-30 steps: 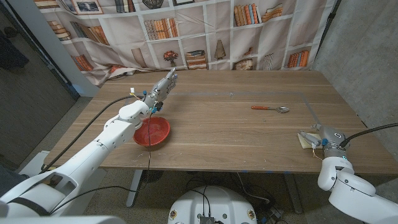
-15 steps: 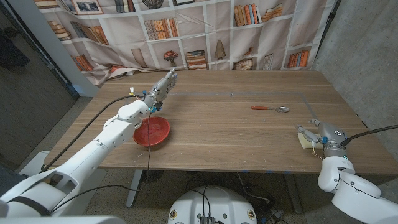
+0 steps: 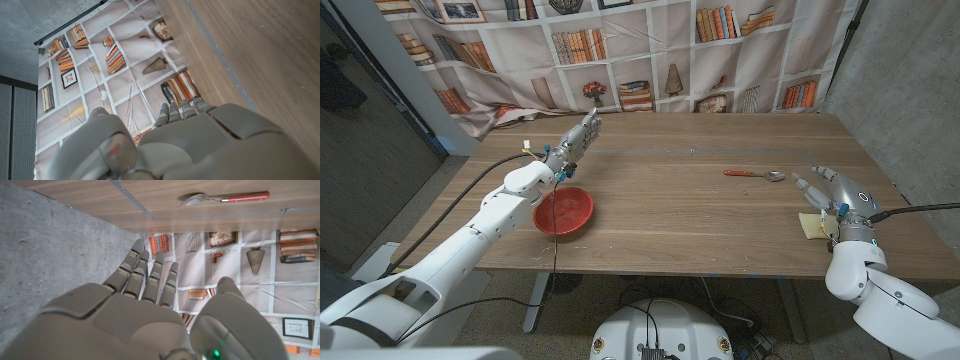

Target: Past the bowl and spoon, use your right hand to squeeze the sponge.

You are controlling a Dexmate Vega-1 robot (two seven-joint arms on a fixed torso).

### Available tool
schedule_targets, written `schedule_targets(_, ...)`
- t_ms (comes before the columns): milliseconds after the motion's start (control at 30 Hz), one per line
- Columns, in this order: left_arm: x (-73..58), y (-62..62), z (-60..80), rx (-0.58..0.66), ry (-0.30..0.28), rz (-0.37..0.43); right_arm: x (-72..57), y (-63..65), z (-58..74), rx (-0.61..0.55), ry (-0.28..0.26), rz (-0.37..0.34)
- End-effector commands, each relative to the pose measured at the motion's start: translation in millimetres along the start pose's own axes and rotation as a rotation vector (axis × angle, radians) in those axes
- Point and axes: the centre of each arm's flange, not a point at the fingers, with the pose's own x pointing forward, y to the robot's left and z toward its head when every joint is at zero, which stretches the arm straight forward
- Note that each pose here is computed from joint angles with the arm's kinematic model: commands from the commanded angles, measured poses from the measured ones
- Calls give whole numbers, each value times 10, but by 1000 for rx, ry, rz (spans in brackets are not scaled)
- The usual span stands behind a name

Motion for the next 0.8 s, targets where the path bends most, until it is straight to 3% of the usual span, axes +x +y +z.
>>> schedule_targets(33,-122,94,-40,-16,0,21,204,-154,270,341,-104,-72)
schedule_targets(200,-178,73,-17,-8,1,14,340,-156,350,507,-138,-55)
schedule_targets(333,-265,55,-25,-14,-5,22,419,-139,401,563,-156,-46)
schedule_targets(467,-360,77,-58,-23,-7,43,505,-116,409,656,-164,-16)
schedule_targets(600,-424,104,-63,-23,-19,64,602,-42,383,790,-209,-18)
schedule_targets(800,-507,113,-41,-33,-58,97,792,44,398,987,-243,96)
